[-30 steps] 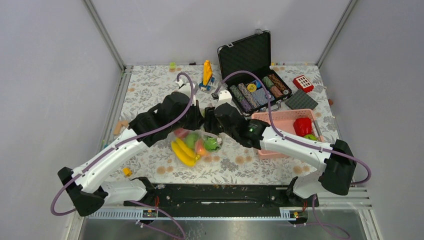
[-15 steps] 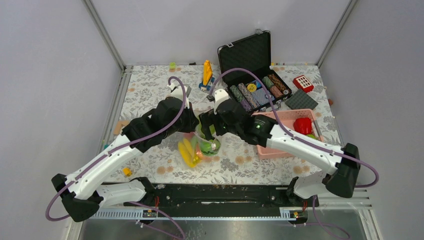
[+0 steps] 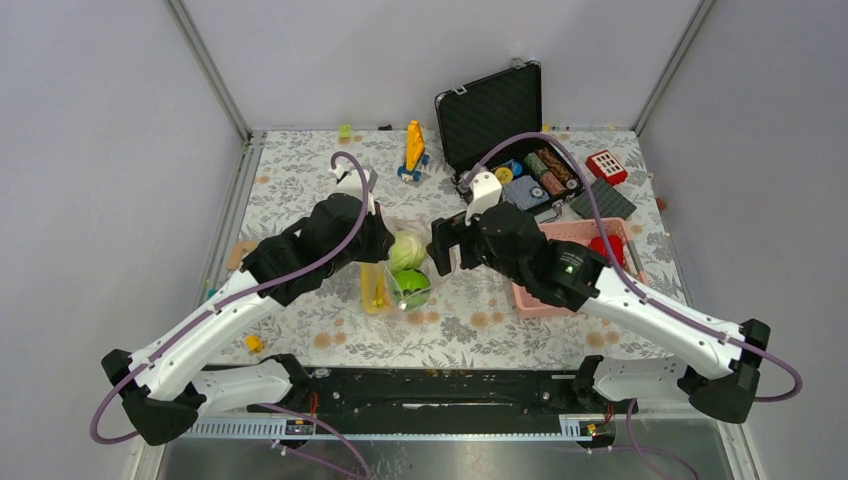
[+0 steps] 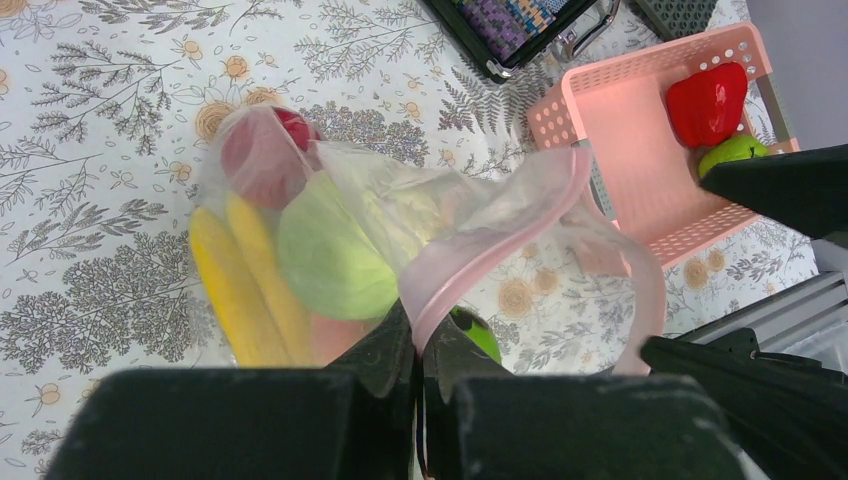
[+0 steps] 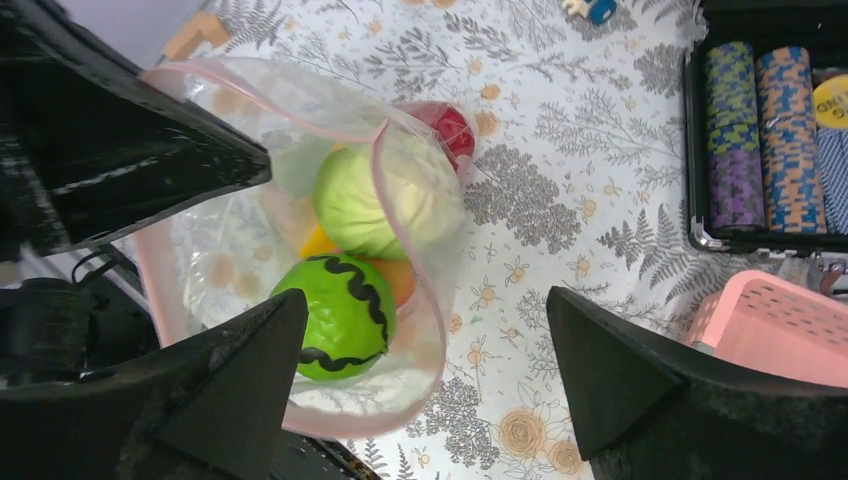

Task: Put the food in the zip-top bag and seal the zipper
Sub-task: Place the fake vegetable in the zipper food storage bag, then adjust the zipper food storage bag at the center of the board.

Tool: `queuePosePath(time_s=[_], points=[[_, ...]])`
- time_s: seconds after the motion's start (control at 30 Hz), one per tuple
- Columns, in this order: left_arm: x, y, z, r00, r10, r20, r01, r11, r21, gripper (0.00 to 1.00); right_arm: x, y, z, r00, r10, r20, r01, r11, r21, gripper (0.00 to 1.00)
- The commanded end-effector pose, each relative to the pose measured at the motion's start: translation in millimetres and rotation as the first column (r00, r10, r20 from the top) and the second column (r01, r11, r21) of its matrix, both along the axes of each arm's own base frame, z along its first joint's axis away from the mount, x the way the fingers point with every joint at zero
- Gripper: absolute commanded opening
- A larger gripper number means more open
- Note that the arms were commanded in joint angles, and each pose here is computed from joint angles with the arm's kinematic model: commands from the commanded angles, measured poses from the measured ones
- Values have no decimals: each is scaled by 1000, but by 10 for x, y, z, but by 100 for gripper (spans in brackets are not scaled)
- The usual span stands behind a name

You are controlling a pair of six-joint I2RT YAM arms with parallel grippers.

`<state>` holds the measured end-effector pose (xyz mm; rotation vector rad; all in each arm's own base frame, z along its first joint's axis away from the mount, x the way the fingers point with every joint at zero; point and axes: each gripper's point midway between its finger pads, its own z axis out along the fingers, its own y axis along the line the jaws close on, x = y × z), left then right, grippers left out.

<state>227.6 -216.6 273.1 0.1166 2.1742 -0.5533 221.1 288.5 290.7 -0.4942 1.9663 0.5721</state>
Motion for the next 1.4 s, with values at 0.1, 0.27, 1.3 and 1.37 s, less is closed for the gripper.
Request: queuePosePath(time_s=[0.1, 0.27, 1.3, 1.37], points=[[123, -60, 356, 995, 29, 98, -20, 995, -97, 0, 134, 20, -352, 991, -101, -90, 93, 991, -97, 63], [168, 6, 288, 993, 62, 100, -56, 996, -63, 0, 166, -2, -161, 995, -91, -33, 88, 993, -75, 2], [132, 335, 264, 984, 125, 127, -132, 990, 42, 0, 290, 90, 116, 992, 77, -100, -82, 995, -55, 84], [184, 378, 222, 977, 169, 129, -177, 983, 51, 0, 325, 19, 47, 991, 34, -128, -38, 999, -29, 99]])
